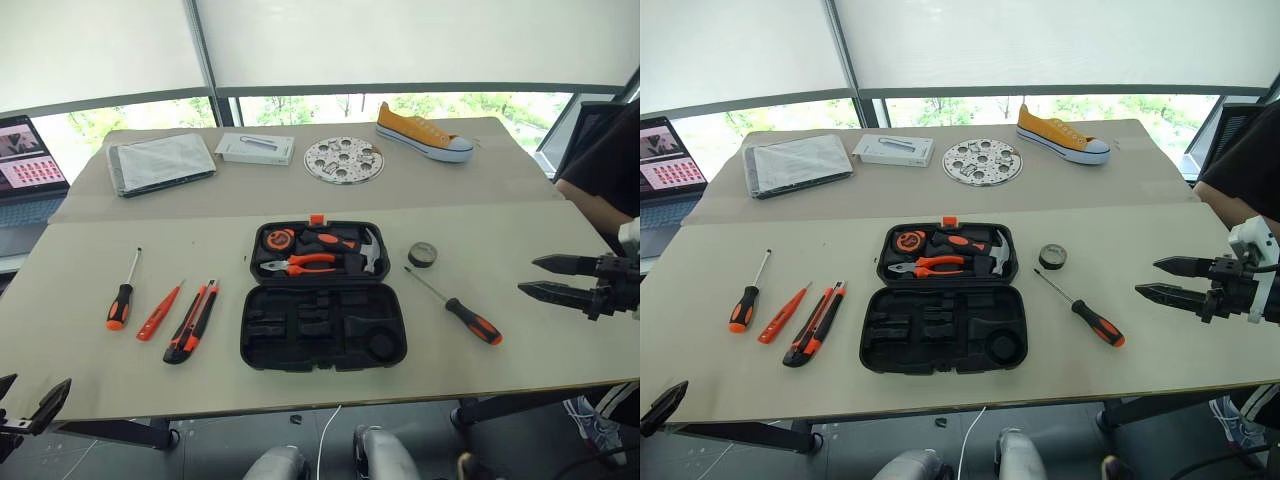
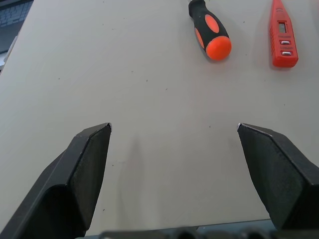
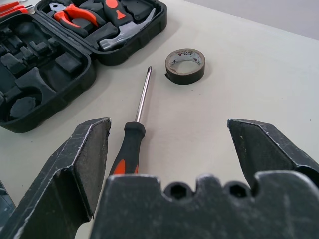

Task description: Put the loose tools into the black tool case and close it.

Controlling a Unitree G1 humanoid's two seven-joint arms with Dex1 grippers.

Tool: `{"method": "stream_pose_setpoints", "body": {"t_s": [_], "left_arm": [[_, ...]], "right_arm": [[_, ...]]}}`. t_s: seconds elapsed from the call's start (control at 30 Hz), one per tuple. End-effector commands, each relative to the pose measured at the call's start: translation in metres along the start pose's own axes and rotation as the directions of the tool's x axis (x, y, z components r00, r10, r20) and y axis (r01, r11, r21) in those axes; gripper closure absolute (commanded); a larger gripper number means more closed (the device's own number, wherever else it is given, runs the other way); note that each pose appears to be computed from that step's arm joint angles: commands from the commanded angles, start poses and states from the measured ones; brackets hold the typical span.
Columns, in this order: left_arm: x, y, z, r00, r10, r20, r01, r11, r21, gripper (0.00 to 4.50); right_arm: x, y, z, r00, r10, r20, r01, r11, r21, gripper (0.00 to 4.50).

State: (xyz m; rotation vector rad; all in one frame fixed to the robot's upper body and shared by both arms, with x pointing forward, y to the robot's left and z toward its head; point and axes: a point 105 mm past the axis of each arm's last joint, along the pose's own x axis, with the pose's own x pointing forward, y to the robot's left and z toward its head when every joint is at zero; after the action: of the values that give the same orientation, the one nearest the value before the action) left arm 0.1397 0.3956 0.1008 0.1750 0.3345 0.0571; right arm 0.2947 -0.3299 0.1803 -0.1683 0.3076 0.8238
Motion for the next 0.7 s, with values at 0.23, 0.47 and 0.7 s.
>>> {"method": "stream_pose_setpoints", "body": {"t_s": [0.23,0.47,0.7], "left_arm": [[0.035,-0.007,0.054,1.0,-0.01,0.016,0.012,0.991,-0.131,0.18],[0.075,-0.023,0.072,0.99,-0.061,-0.126,0.039,0.985,-0.17,0.18],[0.115,-0.029,0.075,0.969,-0.11,-0.219,0.065,0.977,-0.202,0.18]], "right_arm": [[0.007,0.018,0.046,0.996,0.064,0.069,-0.051,0.981,-0.185,0.16],[0.037,0.078,0.078,0.961,0.266,0.081,-0.227,0.918,-0.327,0.16],[0.063,0.133,0.102,0.896,0.43,0.108,-0.351,0.836,-0.423,0.16]]}}
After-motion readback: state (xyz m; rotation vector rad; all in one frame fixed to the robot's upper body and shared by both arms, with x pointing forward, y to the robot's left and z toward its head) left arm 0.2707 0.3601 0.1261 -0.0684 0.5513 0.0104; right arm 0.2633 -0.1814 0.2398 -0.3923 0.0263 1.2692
